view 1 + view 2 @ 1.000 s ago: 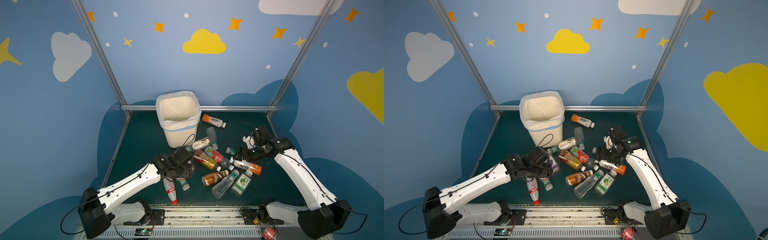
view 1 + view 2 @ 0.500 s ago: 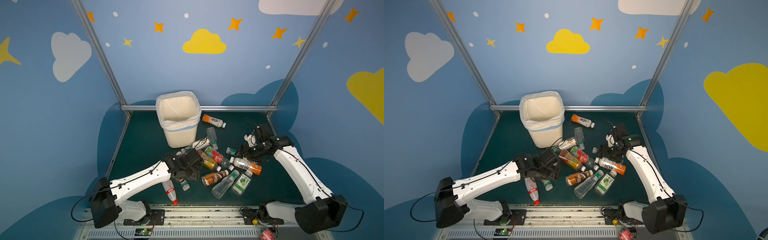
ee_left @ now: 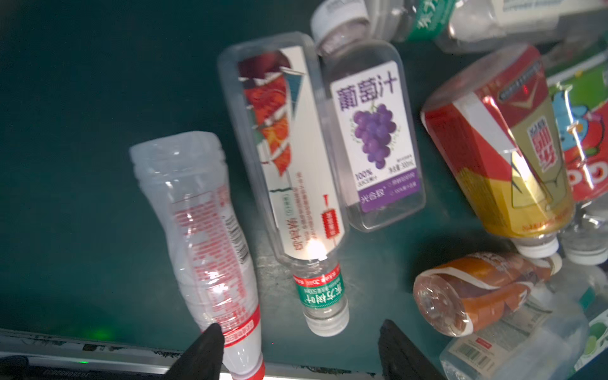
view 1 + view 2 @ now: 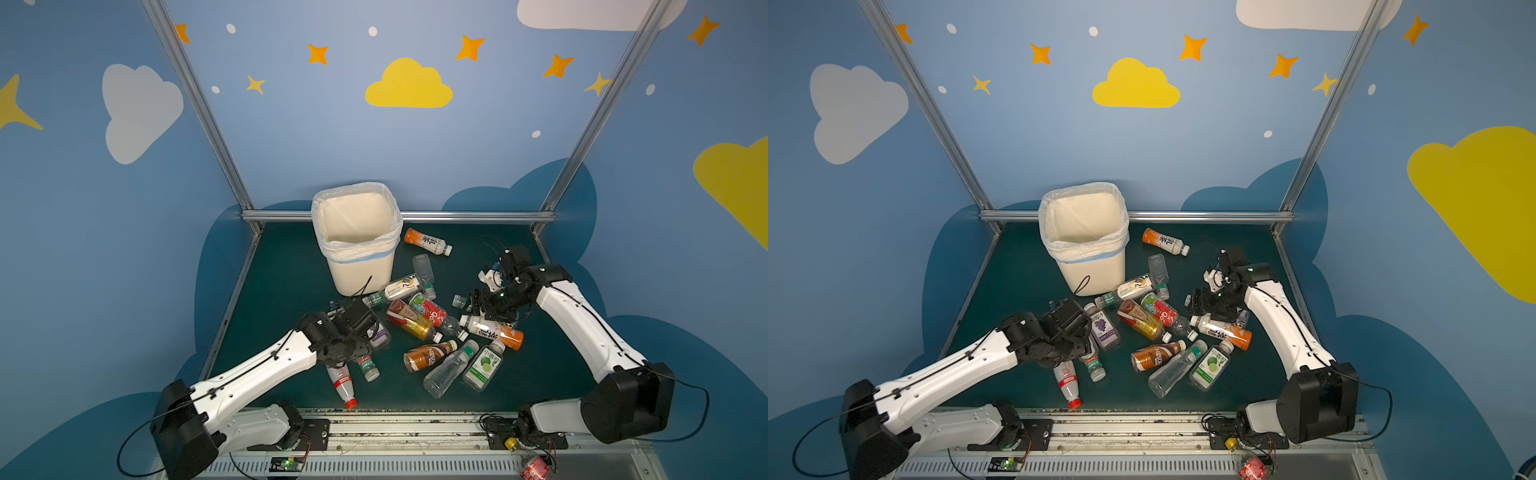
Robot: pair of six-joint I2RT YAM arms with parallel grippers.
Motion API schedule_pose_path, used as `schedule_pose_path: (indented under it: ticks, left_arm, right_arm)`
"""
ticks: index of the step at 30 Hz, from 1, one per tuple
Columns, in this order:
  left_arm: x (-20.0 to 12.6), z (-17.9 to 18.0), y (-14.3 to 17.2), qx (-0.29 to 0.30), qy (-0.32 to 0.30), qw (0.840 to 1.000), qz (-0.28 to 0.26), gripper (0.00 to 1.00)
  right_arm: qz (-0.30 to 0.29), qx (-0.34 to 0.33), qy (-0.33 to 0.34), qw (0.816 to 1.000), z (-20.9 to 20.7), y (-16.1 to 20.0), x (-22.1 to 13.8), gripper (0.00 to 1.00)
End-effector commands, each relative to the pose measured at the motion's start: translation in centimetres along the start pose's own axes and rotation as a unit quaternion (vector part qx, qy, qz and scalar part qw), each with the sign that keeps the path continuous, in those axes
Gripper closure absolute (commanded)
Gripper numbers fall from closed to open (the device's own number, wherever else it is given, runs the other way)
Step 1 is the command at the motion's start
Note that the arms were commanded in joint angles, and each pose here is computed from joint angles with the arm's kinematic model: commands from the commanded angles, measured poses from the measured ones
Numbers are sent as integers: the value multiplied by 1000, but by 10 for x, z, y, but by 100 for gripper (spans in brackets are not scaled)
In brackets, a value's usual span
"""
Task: Throw the plastic bottles in the bin
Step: Pick up the plastic bottle from the bottom-left of the table.
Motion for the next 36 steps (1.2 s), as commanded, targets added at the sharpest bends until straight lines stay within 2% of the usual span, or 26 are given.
schedule_pose_path:
  ticks: [1,7,16,28,36]
  left_arm:
    - [-5,13,-10,-73,9,997,-31,24]
    - [-4,35,-10,-96,-37,994,-24,14]
    - [22,61,-6,-171,-36,985,1,17]
    - [51,52,-14,-159,-35,986,20,16]
    - [69,53,-10,-149,-69,985,48,17]
  right_arm:
    - [10,-18,-21,1000,7,2,4,19]
    - [23,-48,-22,998,20,5,10,19]
    - [17,-62,-33,997,28,4,7,19]
    - [19,-73,-42,996,33,-8,7,19]
    - [26,-78,-44,996,33,-15,9,19]
Point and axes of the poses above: each gripper's point midway between its finger pads, its own x axis out along the fingers, its own z axis along the line the jaws close on, y = z × x, the point moved 7 cm from there along -x, back along the fingers, and after that the axes turned 2 degrees about -x, right-handed, at the moved point
